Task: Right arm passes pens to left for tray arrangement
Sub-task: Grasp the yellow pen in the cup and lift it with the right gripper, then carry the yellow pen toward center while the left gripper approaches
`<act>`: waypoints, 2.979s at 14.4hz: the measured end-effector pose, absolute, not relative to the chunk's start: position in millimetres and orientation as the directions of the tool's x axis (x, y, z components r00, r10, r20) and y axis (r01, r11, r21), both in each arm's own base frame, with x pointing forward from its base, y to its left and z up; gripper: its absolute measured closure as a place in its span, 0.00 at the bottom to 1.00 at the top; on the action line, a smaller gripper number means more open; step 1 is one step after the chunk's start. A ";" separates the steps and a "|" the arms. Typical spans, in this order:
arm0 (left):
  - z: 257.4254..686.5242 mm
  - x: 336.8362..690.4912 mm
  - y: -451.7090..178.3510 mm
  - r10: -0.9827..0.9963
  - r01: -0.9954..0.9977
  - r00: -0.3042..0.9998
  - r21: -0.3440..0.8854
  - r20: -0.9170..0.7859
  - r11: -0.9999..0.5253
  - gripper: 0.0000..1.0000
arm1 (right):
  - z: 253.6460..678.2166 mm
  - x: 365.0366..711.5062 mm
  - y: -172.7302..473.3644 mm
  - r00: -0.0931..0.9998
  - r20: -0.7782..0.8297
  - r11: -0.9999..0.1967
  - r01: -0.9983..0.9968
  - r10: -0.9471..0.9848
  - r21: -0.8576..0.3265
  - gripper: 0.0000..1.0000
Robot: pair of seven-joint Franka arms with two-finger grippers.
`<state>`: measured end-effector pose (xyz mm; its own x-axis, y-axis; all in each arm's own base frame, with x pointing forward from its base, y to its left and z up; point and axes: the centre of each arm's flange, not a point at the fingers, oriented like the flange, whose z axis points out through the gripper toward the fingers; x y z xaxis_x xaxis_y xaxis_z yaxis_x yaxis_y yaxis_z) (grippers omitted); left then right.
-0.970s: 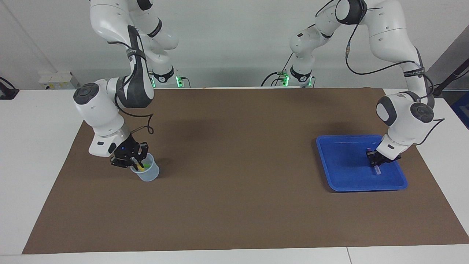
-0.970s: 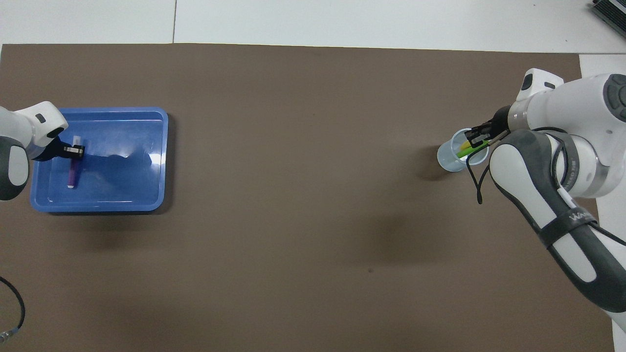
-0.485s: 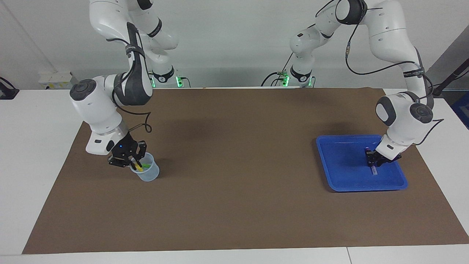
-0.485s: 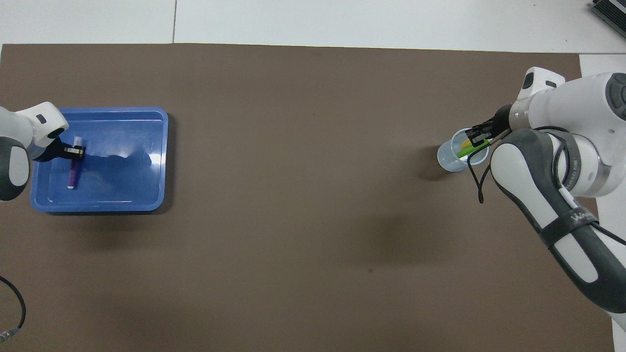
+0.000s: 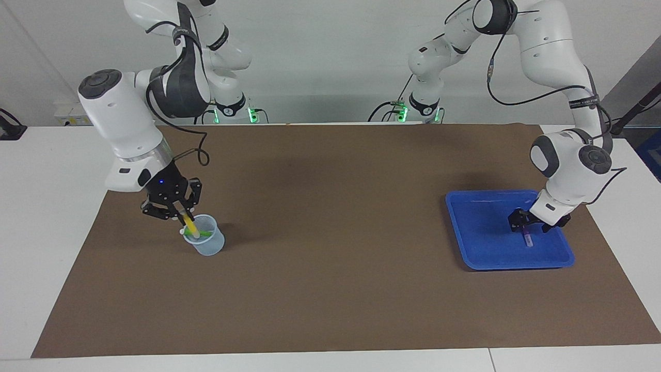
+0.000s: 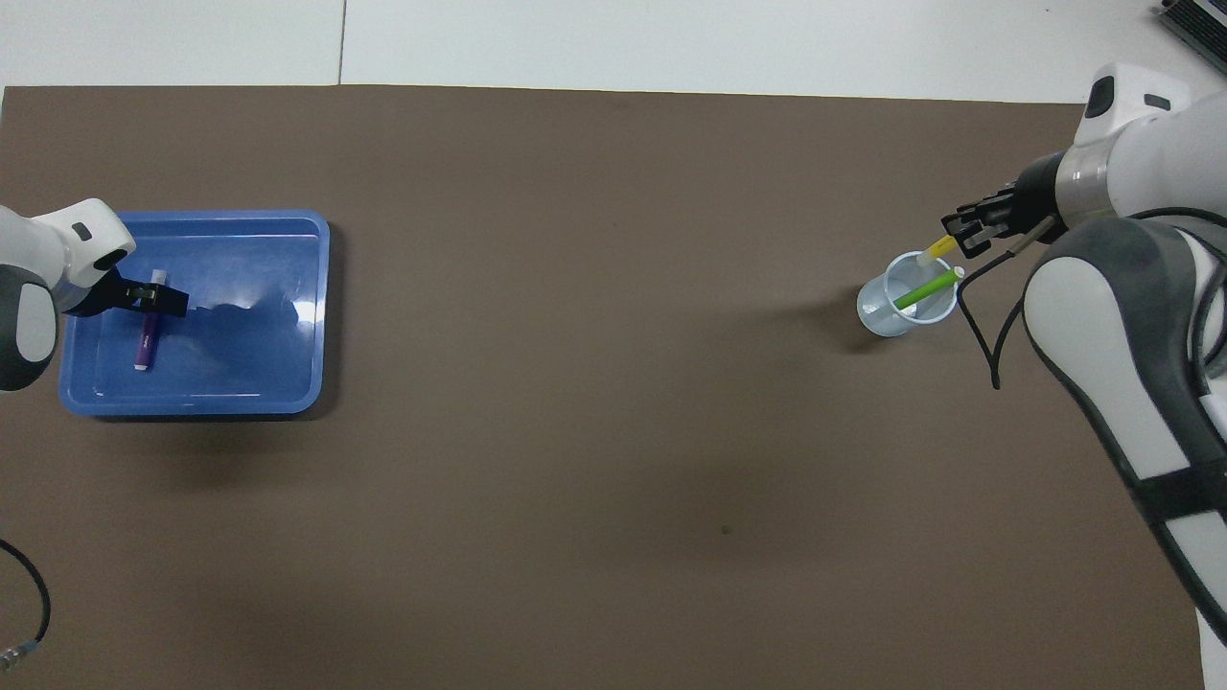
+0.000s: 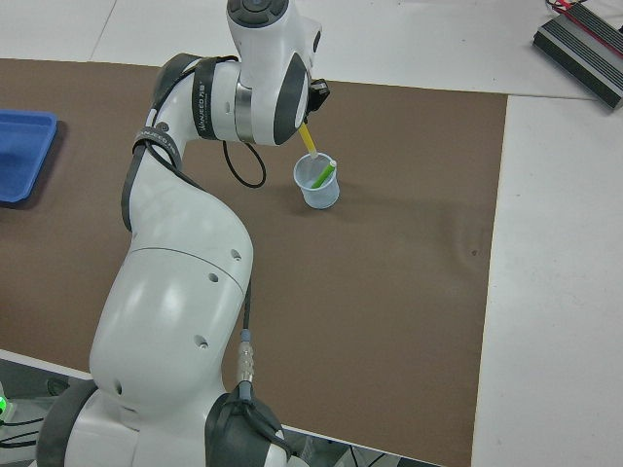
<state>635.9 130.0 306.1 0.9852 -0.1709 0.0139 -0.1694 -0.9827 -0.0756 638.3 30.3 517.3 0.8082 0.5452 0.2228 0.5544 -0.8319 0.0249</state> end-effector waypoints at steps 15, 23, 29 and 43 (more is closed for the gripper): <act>370.9 642.3 84.9 -0.401 -0.390 0.914 -0.138 0.058 -0.910 0.00 | 617.2 590.0 121.1 0.933 0.176 -0.920 0.345 0.314 -0.188 0.83; 393.1 617.1 29.2 0.015 0.018 0.998 0.044 -0.068 -0.999 0.00 | 619.7 579.4 163.7 0.996 0.081 -0.941 0.062 0.037 -0.333 0.83; 420.5 597.9 -36.6 0.301 0.335 0.931 0.156 -0.208 -0.929 0.00 | 618.2 565.0 196.0 0.988 -0.050 -0.898 -0.155 -0.148 -0.412 0.83; 488.7 588.4 -157.1 0.719 0.993 0.097 0.014 -0.688 -0.121 0.01 | 603.3 548.9 245.9 0.951 -0.044 -0.817 -0.285 -0.305 -0.500 0.83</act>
